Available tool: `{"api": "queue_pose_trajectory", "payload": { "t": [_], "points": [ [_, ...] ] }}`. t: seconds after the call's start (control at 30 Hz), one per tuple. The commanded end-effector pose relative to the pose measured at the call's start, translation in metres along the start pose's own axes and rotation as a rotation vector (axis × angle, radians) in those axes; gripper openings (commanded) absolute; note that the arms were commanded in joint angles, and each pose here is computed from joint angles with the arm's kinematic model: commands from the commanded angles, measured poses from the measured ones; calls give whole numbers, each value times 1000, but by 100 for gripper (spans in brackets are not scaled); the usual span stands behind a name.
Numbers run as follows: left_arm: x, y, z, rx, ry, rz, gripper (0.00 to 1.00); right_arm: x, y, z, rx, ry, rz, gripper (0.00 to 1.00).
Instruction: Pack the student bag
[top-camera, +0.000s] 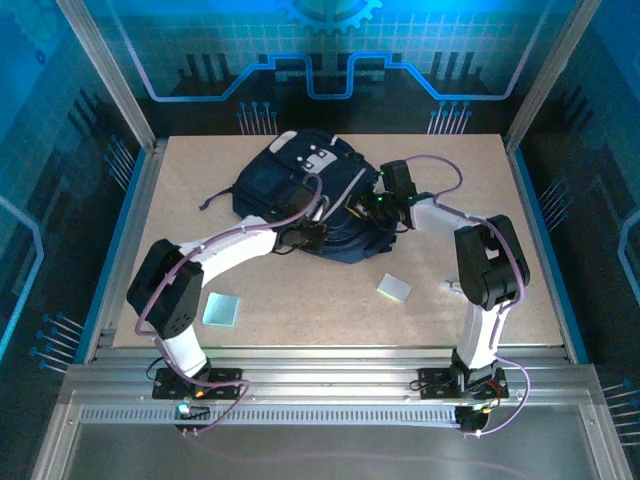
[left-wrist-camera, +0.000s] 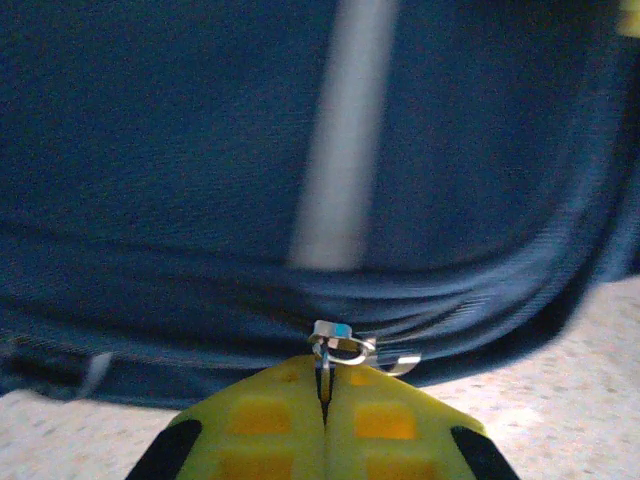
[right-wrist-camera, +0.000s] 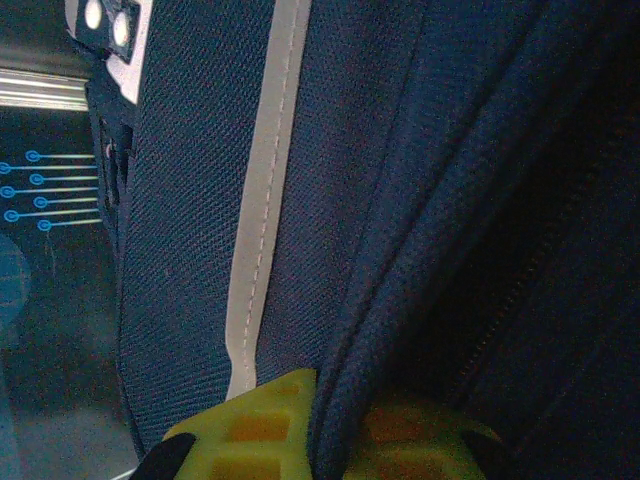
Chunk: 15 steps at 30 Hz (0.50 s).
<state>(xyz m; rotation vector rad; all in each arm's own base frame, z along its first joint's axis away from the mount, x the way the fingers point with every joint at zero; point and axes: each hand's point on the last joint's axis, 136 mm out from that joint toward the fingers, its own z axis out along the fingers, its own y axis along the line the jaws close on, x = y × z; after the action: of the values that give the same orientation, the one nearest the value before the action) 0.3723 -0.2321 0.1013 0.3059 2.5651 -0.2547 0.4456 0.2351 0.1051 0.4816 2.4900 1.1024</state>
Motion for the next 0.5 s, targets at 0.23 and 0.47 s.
{"api": "queue_pose_trajectory", "payload": {
  "t": [0.23, 0.47],
  "points": [
    [-15, 86, -22, -122, -22, -208, 38, -18, 31, -29, -63, 13, -132, 21],
    [-43, 52, -40, 36, -107, -285, 99, 4, 12, -76, 121, 38, -212, 75]
  ]
}}
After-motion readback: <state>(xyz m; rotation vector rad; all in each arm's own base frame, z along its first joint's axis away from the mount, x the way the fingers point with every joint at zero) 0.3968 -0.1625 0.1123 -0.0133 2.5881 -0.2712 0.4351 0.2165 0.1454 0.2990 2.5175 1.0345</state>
